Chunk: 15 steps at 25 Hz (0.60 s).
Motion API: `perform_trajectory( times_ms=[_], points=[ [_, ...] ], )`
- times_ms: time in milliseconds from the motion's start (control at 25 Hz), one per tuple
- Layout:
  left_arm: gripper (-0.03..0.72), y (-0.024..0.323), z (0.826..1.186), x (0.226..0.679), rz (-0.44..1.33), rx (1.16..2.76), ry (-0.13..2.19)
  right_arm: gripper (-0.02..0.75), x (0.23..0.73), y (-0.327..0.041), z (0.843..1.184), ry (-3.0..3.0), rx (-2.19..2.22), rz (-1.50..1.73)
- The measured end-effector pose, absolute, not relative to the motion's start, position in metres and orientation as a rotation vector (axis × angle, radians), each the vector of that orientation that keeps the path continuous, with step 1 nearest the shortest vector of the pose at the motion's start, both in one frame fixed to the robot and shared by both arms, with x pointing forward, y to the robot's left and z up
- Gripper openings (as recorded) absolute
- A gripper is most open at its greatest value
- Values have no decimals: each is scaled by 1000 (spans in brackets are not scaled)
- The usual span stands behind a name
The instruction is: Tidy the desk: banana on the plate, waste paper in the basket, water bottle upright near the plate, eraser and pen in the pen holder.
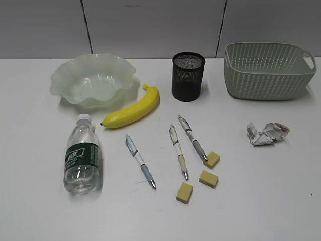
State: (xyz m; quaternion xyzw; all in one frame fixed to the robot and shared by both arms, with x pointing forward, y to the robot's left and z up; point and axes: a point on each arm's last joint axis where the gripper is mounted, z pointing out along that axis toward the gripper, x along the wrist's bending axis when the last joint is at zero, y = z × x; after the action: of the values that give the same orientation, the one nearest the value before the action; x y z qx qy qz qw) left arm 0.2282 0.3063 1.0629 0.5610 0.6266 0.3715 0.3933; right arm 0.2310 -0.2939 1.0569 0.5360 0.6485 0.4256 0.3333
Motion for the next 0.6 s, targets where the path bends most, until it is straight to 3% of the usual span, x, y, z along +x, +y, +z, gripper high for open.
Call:
perform_trajectory(
  times_ms=[600],
  points=[
    [237, 306, 1063, 228, 943, 1424, 1590, 267, 231, -294, 1057, 1693, 1400, 1111]
  ],
)
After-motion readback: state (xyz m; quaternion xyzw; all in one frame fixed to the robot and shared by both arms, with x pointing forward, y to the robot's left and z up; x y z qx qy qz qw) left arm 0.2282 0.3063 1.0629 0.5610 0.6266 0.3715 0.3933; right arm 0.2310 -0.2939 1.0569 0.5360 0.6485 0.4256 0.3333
